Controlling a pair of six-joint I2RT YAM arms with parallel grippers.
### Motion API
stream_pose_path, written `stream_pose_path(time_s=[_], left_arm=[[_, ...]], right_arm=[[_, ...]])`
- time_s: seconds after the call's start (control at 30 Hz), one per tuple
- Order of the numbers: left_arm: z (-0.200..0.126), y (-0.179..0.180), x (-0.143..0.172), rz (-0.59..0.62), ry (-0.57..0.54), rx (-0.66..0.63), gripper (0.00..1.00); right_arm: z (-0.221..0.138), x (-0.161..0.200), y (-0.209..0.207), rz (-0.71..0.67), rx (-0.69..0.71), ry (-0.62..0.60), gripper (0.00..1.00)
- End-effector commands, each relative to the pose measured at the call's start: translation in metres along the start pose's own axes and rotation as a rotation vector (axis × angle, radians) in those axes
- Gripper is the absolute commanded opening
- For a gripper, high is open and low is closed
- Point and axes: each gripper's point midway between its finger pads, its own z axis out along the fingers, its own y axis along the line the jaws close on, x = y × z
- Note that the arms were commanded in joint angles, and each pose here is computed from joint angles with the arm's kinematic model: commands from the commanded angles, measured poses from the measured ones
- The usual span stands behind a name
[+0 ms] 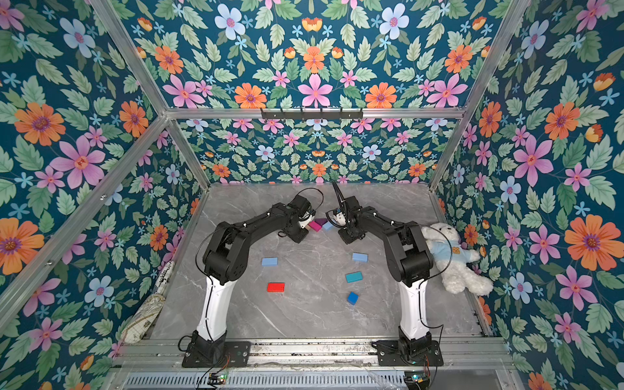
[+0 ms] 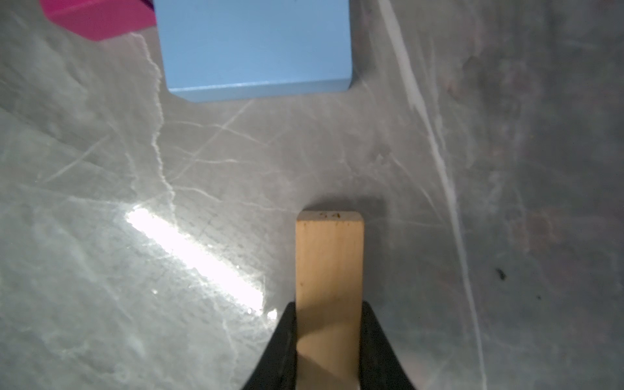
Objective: Assemble a heart with building blocks
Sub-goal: Assemble the building block at the center of the board, then pick up the building block from the center of the board.
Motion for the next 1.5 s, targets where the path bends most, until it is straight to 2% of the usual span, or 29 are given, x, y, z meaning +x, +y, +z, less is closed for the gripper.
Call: stream_pose_path(time_s=[0.0,0.23,0.4,0.43,0.6,0.7,0.9,1.1,1.47], left_arm=[[0.005,-0.008,0.02,0.024,0.077,0.031,0.25],[0.004,-0.007,0.021,0.025,0.079,0.025,0.27],[0.003,-0.005,0.022,0.024,0.083,0.013,0.36],[0.003,-0.005,0.023,0.025,0.084,0.012,0.4],[-0.001,-0.003,0.024,0.026,0.08,0.002,0.72],[-0.004,-0.003,0.022,0.026,0.069,0.0,0.83],[-0.023,0.0,0.011,0.015,0.02,-0.002,0.89],[-0.049,0.014,0.001,-0.024,-0.047,-0.022,0.9],[-0.066,0.039,0.012,-0.095,-0.102,-0.04,0.9]], right_arm=[[0.0,0.004,0.003,0.008,-0.012,0.011,0.14],[0.0,0.006,0.004,0.014,-0.015,0.015,0.14],[0.001,0.007,0.003,0.016,-0.014,0.018,0.14],[0.001,0.007,0.003,0.016,-0.014,0.018,0.14],[0.001,0.007,0.003,0.015,-0.014,0.021,0.14],[0.001,0.007,0.003,0.014,-0.013,0.021,0.14],[0.0,0.006,0.003,0.007,-0.012,0.016,0.14],[0.001,0.003,-0.003,-0.038,0.017,0.039,0.12],[0.0,-0.009,-0.014,-0.098,0.057,0.055,0.11]])
